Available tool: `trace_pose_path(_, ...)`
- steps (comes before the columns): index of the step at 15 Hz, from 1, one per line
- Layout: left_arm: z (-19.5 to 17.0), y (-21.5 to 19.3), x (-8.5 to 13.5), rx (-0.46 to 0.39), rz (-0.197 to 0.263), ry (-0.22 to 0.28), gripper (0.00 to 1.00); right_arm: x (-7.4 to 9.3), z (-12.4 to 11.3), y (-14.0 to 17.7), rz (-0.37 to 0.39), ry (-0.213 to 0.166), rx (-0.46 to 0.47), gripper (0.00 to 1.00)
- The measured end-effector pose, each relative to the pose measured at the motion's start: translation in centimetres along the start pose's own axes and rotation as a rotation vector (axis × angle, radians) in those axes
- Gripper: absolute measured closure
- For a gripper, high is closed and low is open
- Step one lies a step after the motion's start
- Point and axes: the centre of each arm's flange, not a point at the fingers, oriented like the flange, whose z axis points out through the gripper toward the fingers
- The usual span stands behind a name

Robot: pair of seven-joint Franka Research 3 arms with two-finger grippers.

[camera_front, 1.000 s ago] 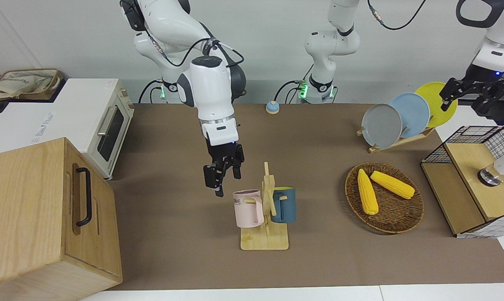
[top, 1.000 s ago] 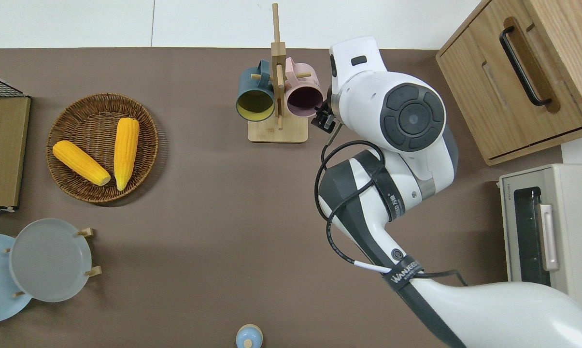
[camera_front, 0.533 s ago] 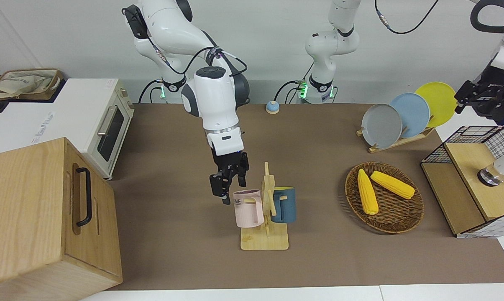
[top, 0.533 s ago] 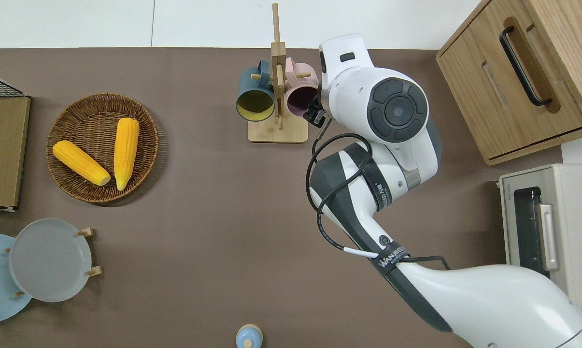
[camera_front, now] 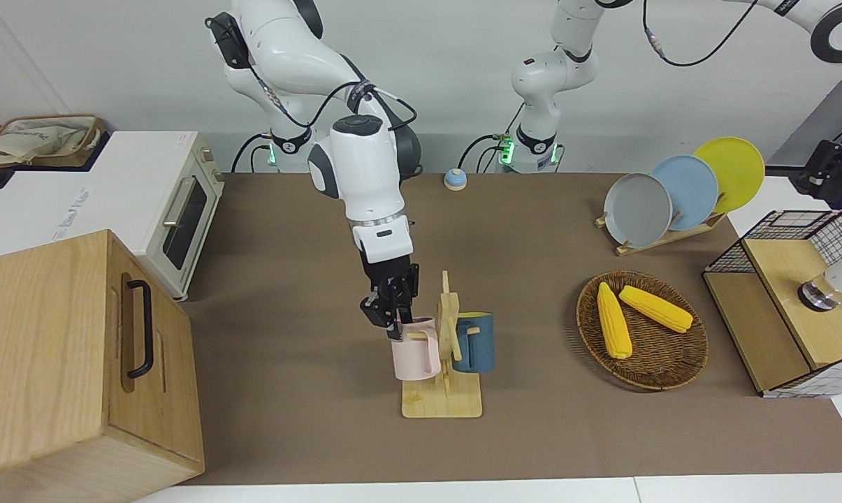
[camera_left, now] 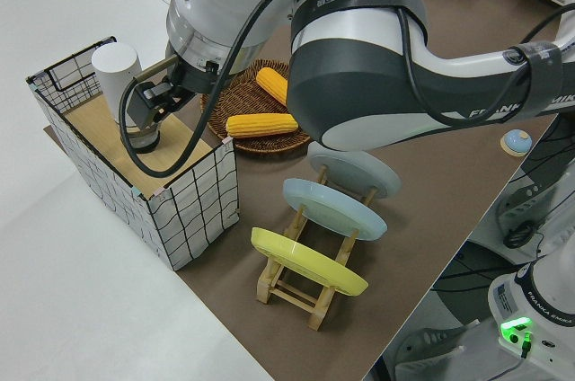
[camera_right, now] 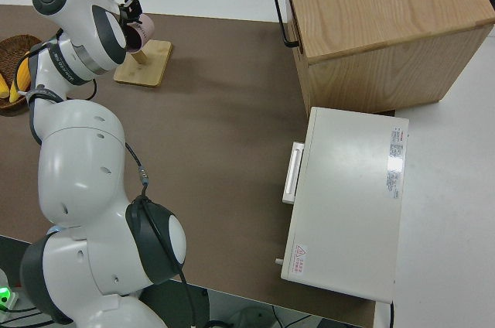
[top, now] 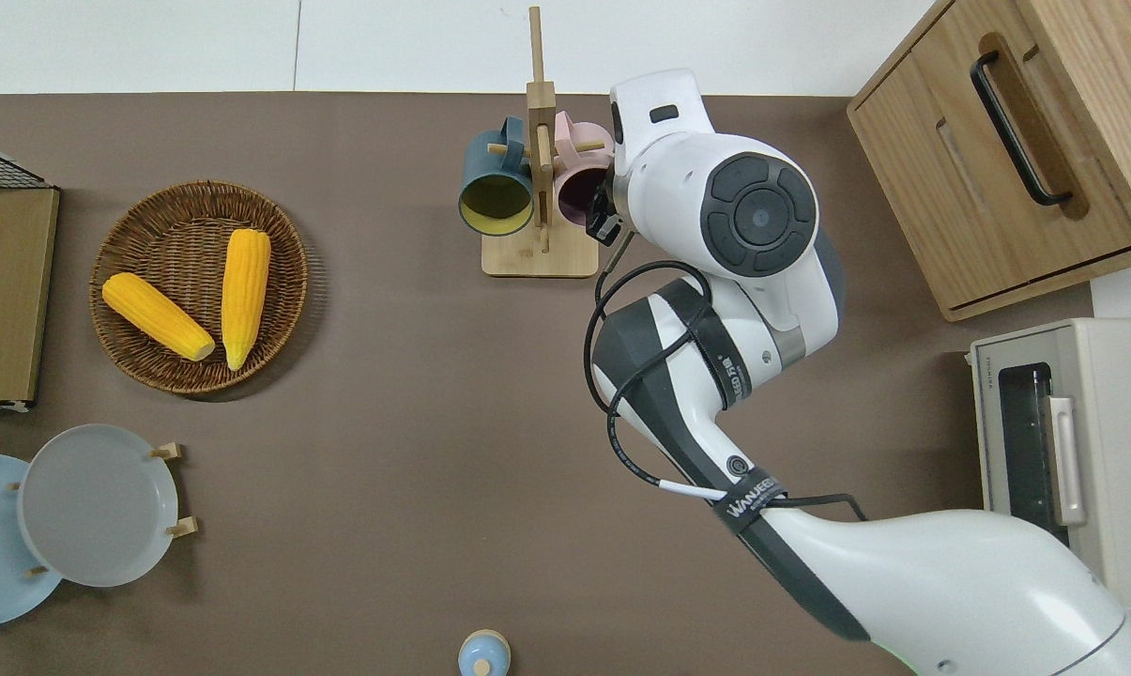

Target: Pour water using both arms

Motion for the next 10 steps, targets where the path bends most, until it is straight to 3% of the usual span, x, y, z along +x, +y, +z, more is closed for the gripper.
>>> trace_pose_path(7,3.8,-1.5,0.8,-0.01,-0.051,0.161,0.0,0.1,0.8,-0.6,-0.012,-0.013,-0.004,0.59)
trace_pose_path(10,6.6,-1.5,0.9,-0.008,-0.057,0.218,0.0,0.1,0.9,-0.6,-0.022,-0.017,-0.014,0.68)
